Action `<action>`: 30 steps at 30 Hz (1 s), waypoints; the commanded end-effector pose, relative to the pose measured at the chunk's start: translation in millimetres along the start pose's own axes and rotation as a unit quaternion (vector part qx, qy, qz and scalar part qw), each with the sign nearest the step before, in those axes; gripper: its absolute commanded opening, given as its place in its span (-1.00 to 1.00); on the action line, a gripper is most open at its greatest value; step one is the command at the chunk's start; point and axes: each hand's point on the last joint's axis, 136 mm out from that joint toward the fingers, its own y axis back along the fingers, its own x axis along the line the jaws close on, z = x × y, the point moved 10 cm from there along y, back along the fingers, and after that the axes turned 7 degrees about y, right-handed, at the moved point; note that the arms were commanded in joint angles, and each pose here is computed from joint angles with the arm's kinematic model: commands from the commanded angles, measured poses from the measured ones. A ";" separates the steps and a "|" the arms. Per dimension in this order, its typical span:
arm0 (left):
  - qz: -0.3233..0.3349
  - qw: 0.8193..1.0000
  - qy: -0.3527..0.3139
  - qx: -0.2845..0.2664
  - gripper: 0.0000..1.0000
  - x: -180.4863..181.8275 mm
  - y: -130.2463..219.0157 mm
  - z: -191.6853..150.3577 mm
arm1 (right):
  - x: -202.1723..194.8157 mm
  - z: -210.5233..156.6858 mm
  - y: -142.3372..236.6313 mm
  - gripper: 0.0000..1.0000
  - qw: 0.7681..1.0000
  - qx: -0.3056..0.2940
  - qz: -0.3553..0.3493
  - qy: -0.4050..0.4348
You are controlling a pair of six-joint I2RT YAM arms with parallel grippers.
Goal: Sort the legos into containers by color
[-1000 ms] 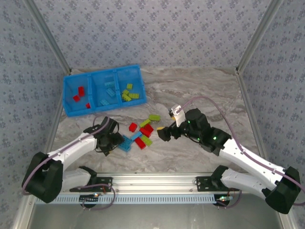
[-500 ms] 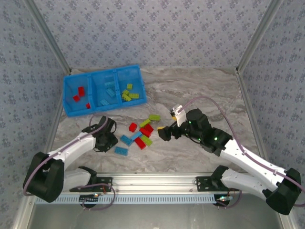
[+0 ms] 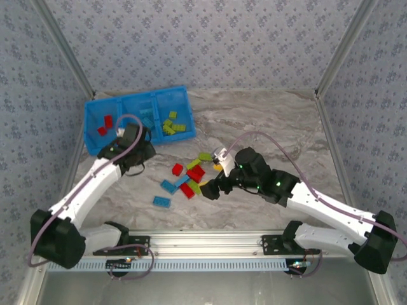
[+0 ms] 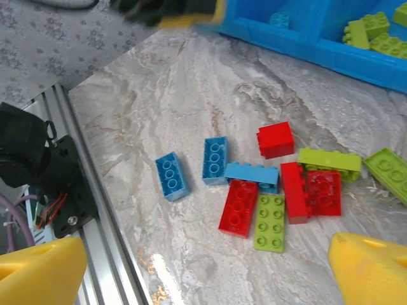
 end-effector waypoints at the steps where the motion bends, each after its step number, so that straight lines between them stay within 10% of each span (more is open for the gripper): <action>1: 0.047 0.996 -0.038 -0.065 -0.43 -13.8 -22.7 30.3 | 4.1 8.6 2.0 1.00 1.000 0.004 -0.006 0.014; 12: 0.117 0.990 0.034 -0.068 -0.42 -32.8 -118.1 117.4 | 5.9 0.9 10.4 1.00 0.999 0.017 -0.052 0.004; 15: 0.103 0.992 0.028 -0.065 0.03 -42.4 -120.1 126.5 | 5.1 -0.7 12.4 1.00 0.998 0.013 -0.060 -0.001; 24: 0.005 0.998 0.029 -0.061 0.22 -52.3 -41.7 111.2 | -21.3 -6.5 6.7 1.00 0.985 -0.010 -0.170 -0.016; 30: -0.096 0.973 -0.188 -0.099 0.27 -68.8 47.7 53.9 | -59.8 -12.1 -15.5 1.00 0.970 0.054 -0.235 -0.026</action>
